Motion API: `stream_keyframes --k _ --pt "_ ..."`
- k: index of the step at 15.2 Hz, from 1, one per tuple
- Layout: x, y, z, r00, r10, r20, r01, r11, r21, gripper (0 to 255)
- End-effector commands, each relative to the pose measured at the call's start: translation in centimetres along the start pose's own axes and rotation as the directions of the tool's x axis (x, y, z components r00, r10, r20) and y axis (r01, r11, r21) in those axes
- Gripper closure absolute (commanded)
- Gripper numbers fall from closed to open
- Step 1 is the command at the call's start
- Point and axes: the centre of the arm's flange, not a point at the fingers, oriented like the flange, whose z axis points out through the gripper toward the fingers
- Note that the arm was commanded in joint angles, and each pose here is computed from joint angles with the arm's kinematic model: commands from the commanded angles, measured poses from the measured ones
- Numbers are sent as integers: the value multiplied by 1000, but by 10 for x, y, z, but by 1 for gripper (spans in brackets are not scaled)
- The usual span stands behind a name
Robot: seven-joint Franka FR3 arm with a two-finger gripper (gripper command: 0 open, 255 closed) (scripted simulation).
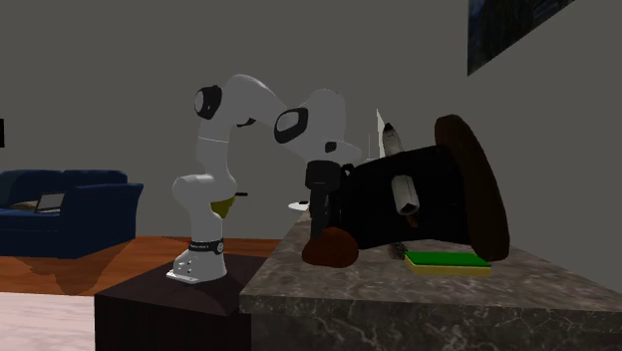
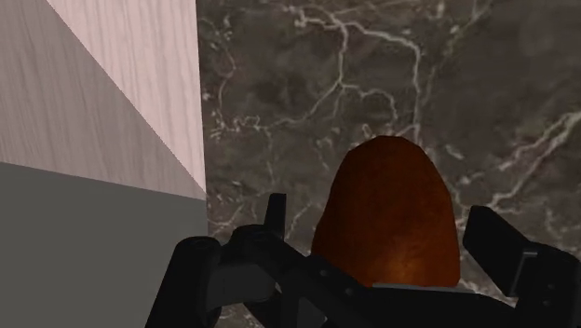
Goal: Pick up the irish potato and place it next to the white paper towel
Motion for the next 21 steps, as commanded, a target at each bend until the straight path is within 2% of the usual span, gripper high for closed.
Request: stream_keyframes --k 1,4,5,13,21 --pt "5 -13 6 1000 -16 10 16 1000 14 0" --pt "5 -13 6 1000 -16 10 16 1000 14 0" --pt "7 -14 5 1000 -17 11 16 1000 14 255" --pt "4 -19 15 1000 -17 11 17 1000 14 255" --pt "4 -1 -29 1000 -16 10 16 1000 14 255"
